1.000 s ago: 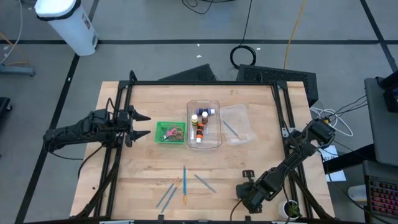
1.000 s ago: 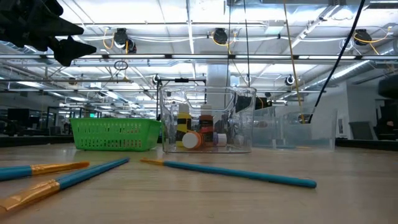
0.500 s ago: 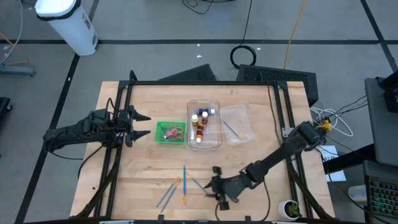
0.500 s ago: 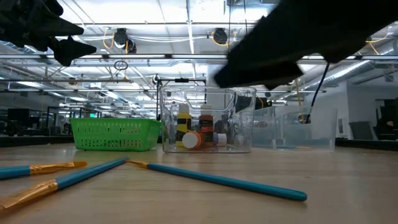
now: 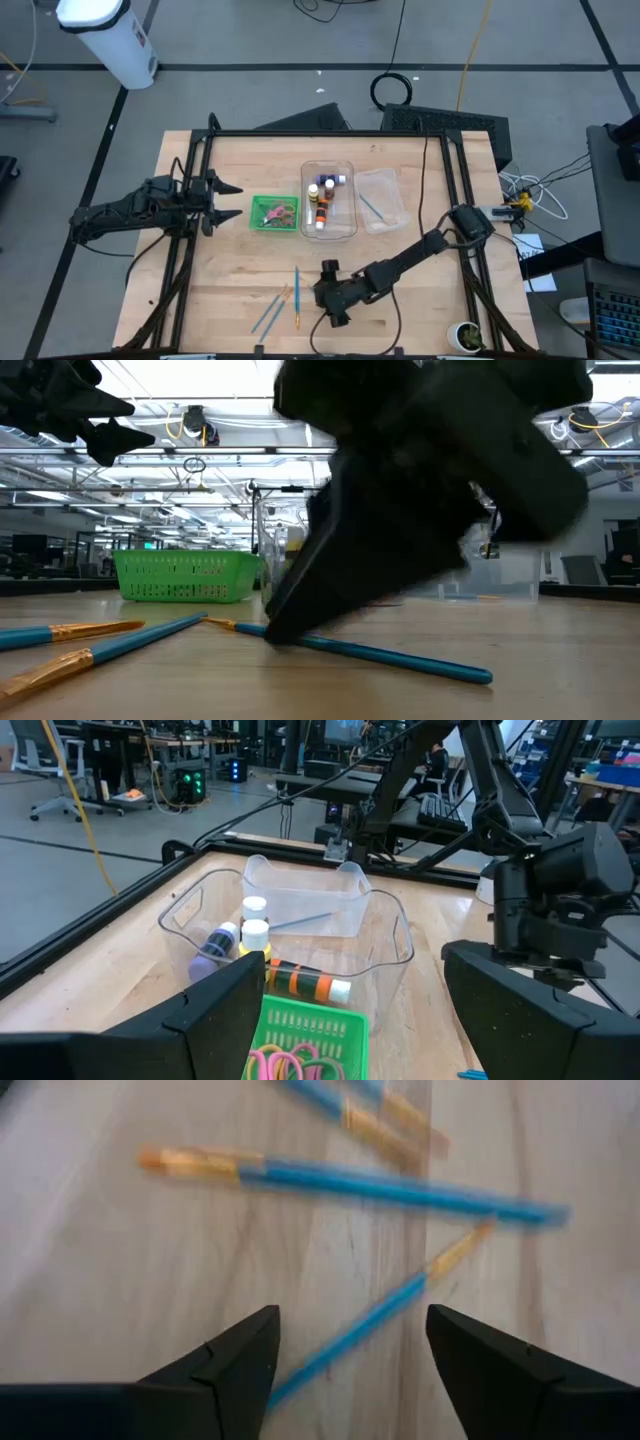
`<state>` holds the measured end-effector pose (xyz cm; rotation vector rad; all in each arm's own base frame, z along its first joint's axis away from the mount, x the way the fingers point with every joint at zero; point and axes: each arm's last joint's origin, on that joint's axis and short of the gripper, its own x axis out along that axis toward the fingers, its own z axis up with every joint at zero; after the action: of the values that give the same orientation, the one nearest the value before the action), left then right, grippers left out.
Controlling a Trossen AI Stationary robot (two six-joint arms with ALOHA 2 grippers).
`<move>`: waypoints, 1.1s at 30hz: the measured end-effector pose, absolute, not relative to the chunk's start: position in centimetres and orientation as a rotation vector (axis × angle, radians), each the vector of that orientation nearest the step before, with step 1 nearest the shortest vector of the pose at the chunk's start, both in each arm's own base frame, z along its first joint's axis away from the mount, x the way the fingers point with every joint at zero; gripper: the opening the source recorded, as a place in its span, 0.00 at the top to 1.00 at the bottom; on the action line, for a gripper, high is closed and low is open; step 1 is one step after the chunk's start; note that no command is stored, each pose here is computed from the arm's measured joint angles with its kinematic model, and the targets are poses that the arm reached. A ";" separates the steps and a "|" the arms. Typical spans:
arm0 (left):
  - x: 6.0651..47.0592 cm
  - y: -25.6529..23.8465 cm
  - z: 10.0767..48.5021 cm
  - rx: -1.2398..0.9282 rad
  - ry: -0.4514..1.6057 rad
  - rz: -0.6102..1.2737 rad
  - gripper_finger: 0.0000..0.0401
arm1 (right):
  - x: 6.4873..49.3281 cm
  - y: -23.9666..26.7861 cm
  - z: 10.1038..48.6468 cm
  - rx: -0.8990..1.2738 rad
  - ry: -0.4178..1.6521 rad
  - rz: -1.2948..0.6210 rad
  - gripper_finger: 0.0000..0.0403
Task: Pick & Place Paint Supplies
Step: Put the blue paint brush into the white bin
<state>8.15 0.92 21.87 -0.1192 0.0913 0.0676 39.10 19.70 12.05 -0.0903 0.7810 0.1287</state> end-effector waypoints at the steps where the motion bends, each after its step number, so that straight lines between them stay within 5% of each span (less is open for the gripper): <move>1: 8.1 0.9 21.9 -0.119 0.091 0.068 0.23 | 39.1 19.7 11.9 -0.083 0.789 0.121 0.41; 9: 8.1 0.9 21.9 -0.119 0.091 0.068 0.23 | 37.3 18.8 10.5 -0.040 1.034 -0.006 0.55; 21: 8.1 0.9 21.9 -0.119 0.091 0.068 0.23 | 34.8 18.5 8.9 -0.033 1.229 -0.049 0.96; 33: 8.2 0.9 21.9 -0.119 0.091 0.068 0.23 | 34.1 18.2 8.6 0.039 1.201 -0.057 1.00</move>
<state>8.15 0.93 21.87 -0.1192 0.0915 0.0680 34.08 18.16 8.59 0.0387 1.2014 -0.0565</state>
